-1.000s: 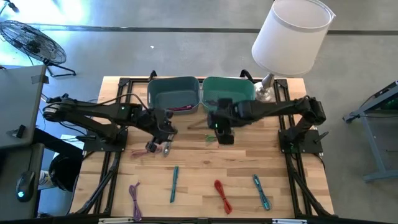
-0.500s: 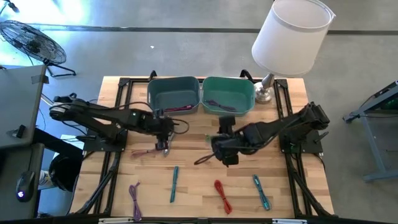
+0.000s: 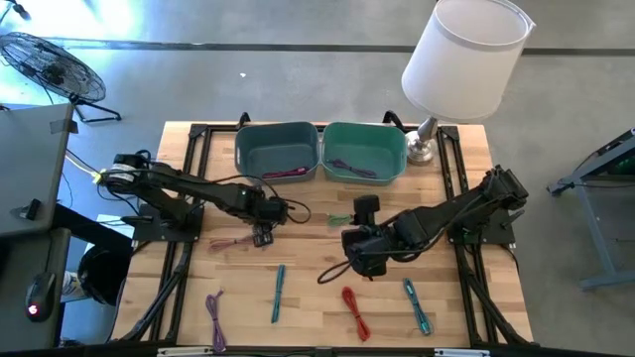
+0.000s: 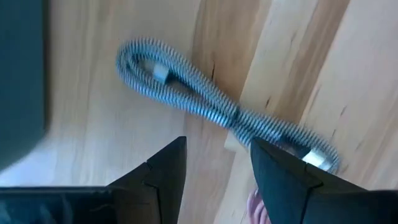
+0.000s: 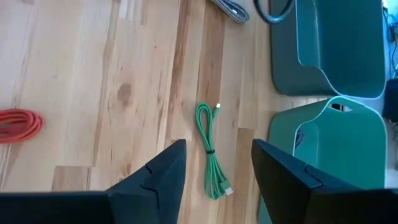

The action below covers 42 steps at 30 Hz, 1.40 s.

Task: Pick & Place USB Port
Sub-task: Put the white patterned USB cable into the blue bin

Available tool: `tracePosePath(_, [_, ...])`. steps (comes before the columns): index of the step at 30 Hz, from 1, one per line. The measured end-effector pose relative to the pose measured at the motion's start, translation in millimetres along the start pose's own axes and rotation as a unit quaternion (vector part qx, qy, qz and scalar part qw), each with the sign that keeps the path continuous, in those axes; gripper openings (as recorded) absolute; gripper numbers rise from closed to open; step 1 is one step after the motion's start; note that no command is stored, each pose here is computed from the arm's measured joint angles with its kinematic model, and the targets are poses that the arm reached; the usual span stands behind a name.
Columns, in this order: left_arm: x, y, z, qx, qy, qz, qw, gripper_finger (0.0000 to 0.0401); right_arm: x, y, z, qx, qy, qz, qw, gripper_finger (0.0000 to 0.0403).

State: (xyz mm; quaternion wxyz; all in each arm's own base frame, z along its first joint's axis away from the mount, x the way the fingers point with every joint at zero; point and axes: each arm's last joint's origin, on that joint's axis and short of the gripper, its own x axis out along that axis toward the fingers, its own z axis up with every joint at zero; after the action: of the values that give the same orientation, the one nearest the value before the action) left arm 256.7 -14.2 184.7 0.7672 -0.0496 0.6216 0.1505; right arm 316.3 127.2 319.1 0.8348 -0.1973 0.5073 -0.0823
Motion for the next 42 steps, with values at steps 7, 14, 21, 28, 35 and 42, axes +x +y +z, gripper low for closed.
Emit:
tracePosePath(7, [15,-2,7,-0.009,0.009,-0.022,1.0,0.0172,-7,11,-3,-0.001,-0.004,-0.011,1.0,0.0173])
tracePosePath(14, [24,-6,6,-0.006,0.04,-0.047,0.998,0.0172,-11,17,-5,0.004,-0.007,-0.013,1.0,0.0173])
tracePosePath(21, [32,-5,0,0.006,0.05,-0.039,0.998,0.0172,-15,23,-6,0.011,-0.014,-0.017,1.0,0.0173])
tracePosePath(28, [46,-4,-11,0.014,0.04,-0.049,0.998,0.0154,-20,31,-8,0.015,-0.021,-0.013,1.0,0.017])
tracePosePath(35, [51,-6,-13,0.048,0.02,-0.071,0.996,0.0017,-25,38,-10,0.013,-0.031,-0.019,0.999,0.0169])
tracePosePath(42, [43,-14,-4,0.089,-0.009,-0.067,0.994,0.0004,-29,44,-11,0.016,-0.041,-0.025,0.999,0.0169])
